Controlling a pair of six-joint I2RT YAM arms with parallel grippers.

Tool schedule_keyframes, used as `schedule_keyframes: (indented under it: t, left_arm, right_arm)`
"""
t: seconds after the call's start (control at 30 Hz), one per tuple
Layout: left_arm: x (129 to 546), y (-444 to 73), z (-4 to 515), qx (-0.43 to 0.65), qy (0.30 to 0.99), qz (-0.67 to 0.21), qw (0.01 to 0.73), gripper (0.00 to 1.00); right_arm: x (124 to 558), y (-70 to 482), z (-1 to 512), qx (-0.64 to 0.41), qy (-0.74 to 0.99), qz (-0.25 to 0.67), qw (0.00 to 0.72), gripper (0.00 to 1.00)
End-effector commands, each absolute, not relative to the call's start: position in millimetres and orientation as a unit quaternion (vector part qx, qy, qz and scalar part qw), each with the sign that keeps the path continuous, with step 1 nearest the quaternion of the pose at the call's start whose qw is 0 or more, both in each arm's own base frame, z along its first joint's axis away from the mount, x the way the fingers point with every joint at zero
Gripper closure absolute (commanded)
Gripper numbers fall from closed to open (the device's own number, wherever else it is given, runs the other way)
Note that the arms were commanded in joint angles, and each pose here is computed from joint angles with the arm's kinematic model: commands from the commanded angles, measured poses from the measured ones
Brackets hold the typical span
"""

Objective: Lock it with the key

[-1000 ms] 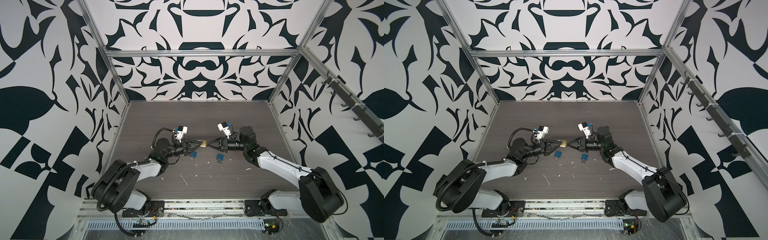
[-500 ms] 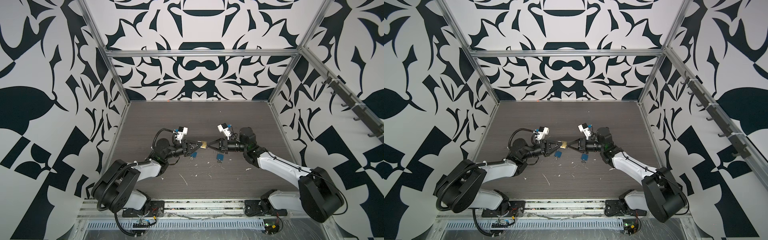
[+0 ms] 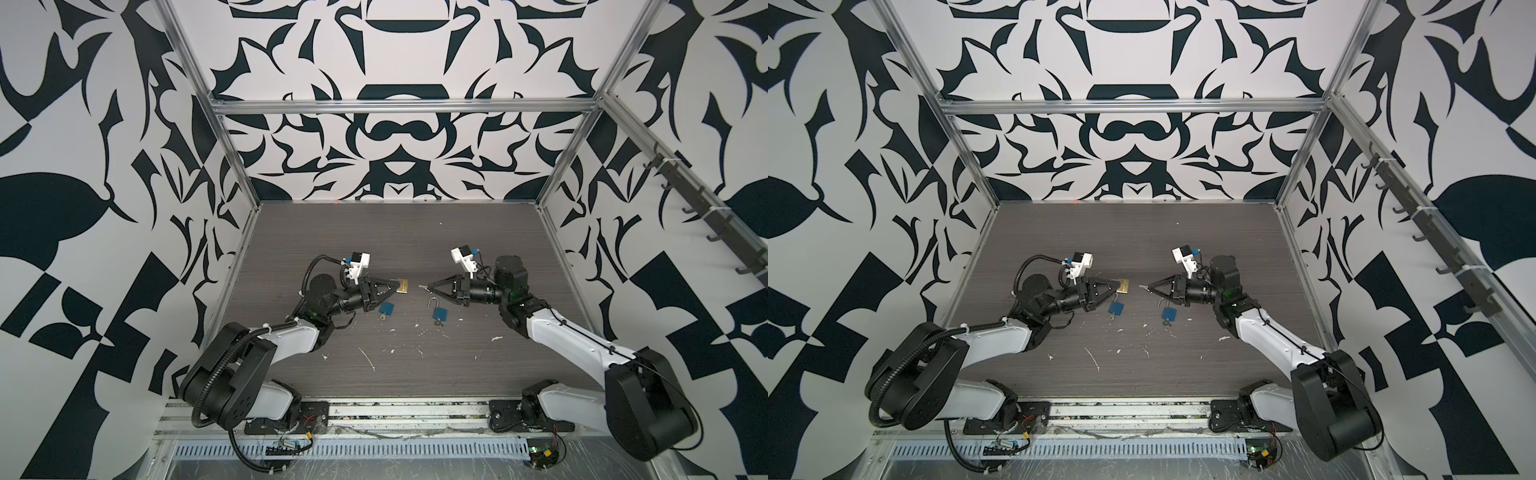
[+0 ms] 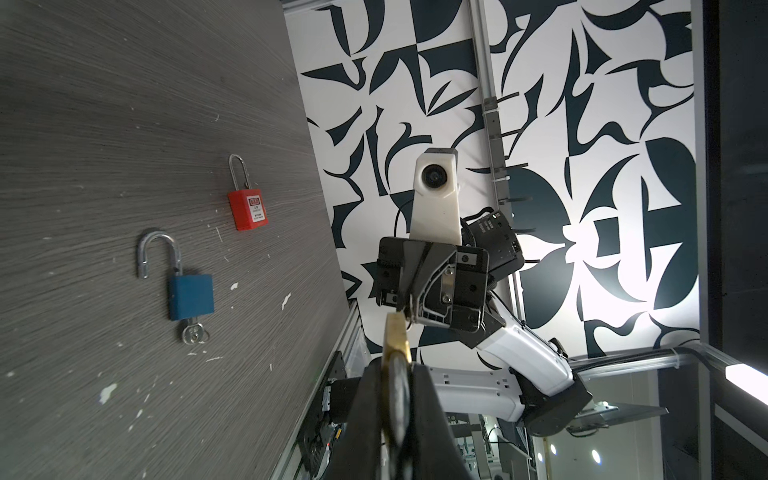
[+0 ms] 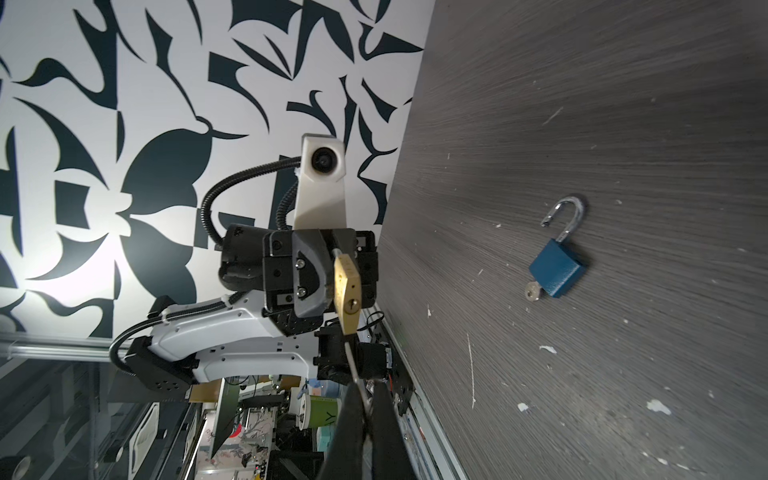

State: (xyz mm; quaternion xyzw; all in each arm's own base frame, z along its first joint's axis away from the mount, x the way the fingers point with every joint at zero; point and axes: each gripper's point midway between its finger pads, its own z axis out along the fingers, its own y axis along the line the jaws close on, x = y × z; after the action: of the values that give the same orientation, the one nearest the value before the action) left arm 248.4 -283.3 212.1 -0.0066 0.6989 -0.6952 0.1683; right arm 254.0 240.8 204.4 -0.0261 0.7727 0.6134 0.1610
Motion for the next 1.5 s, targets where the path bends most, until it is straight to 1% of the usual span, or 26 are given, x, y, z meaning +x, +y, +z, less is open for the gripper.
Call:
schedule_keyframes:
  t: [0.0,0.07,0.1,0.13,0.2,0.27,0.37,0.43,0.6,0.7,0.97,1.23,1.47]
  left_arm:
    - [251.4,-289.5,226.8,0.021,0.707,-0.685,0.177,1.0]
    - [252.8,-293.5,220.8,0.027,0.732,-0.655,0.188,1.0]
    - [253.1,-295.1,216.2,0.029,0.754,-0.627,0.195,1.0]
    - [253.9,-297.0,206.8,0.035,0.784,-0.587,0.2,1.0]
    - [248.6,-294.6,210.5,0.075,0.831,-0.498,0.237,1.0]
    - [249.3,-294.1,214.8,0.091,0.847,-0.464,0.242,1.0]
    - [251.9,-299.4,211.4,0.119,0.863,-0.442,0.214,1.0]
    - [251.4,-308.7,213.8,0.149,0.855,-0.451,0.208,1.0]
    - [258.0,-322.3,223.7,0.162,0.836,-0.477,0.216,1.0]
    - [263.9,-325.8,223.5,0.167,0.838,-0.472,0.218,1.0]
    - [273.9,-349.0,210.9,0.206,0.832,-0.48,0.185,1.0]
    - [281.7,-366.5,204.5,0.23,0.822,-0.495,0.163,1.0]
    - [288.4,-381.1,190.0,0.24,0.82,-0.502,0.133,1.0]
  right_arm:
    - [268.8,215.0,165.0,0.03,0.84,0.508,0.187,1.0]
    - [280.8,189.3,139.1,0.089,0.877,0.422,0.212,1.0]
    - [286.4,178.9,132.7,0.123,0.88,0.4,0.224,1.0]
    - [289.7,172.9,128.0,0.145,0.878,0.39,0.235,1.0]
    - [297.6,165.6,121.6,0.183,0.865,0.389,0.258,1.0]
    - [304.8,162.1,116.1,0.203,0.86,0.385,0.266,1.0]
    - [315.6,155.7,107.1,0.222,0.86,0.364,0.278,1.0]
    - [322.4,147.2,100.6,0.241,0.857,0.347,0.296,1.0]
    - [333.4,135.2,91.4,0.276,0.846,0.326,0.319,1.0]
    - [334.2,131.9,80.6,0.287,0.847,0.316,0.315,1.0]
    - [332.5,125.2,55.3,0.311,0.848,0.299,0.309,1.0]
    - [332.3,121.7,44.1,0.322,0.846,0.292,0.309,1.0]
    - [325.4,116.6,34.2,0.335,0.846,0.283,0.302,0.87]
